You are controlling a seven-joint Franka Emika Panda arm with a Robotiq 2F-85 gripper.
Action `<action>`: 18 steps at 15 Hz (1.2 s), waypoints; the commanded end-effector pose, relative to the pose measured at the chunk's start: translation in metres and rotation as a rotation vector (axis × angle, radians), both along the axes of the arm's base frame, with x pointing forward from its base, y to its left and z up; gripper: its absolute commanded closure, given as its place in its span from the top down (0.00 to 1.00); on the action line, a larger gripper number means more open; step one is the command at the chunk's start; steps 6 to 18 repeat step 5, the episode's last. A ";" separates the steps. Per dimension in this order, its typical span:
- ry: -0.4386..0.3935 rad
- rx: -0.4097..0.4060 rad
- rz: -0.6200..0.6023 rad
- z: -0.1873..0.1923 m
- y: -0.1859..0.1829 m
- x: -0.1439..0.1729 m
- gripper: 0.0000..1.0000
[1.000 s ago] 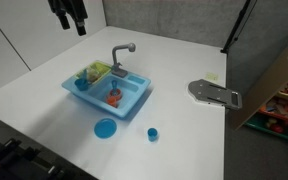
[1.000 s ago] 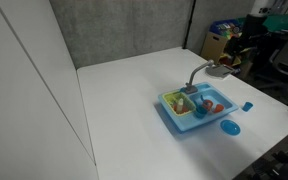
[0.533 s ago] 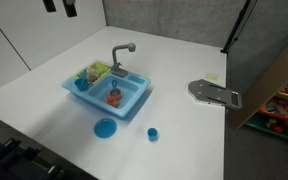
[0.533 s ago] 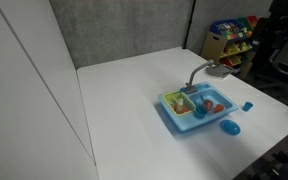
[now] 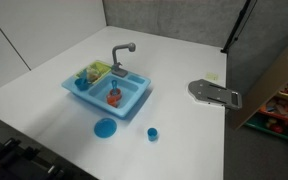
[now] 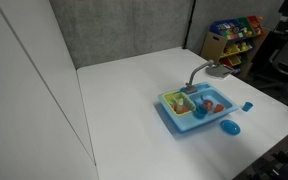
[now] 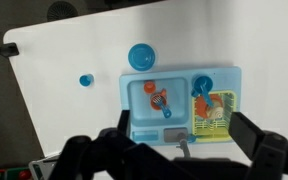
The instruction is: Pick up the detergent and put it in the dish rack
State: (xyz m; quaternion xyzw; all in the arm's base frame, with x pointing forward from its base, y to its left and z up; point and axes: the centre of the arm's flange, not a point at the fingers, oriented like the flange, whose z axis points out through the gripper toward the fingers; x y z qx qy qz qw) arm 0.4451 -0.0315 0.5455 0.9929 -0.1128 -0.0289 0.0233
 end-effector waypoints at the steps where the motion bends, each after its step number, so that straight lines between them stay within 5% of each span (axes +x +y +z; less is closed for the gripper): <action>1: -0.015 -0.002 0.011 0.018 0.004 -0.004 1.00; 18: -0.013 -0.003 0.008 0.009 0.005 -0.004 1.00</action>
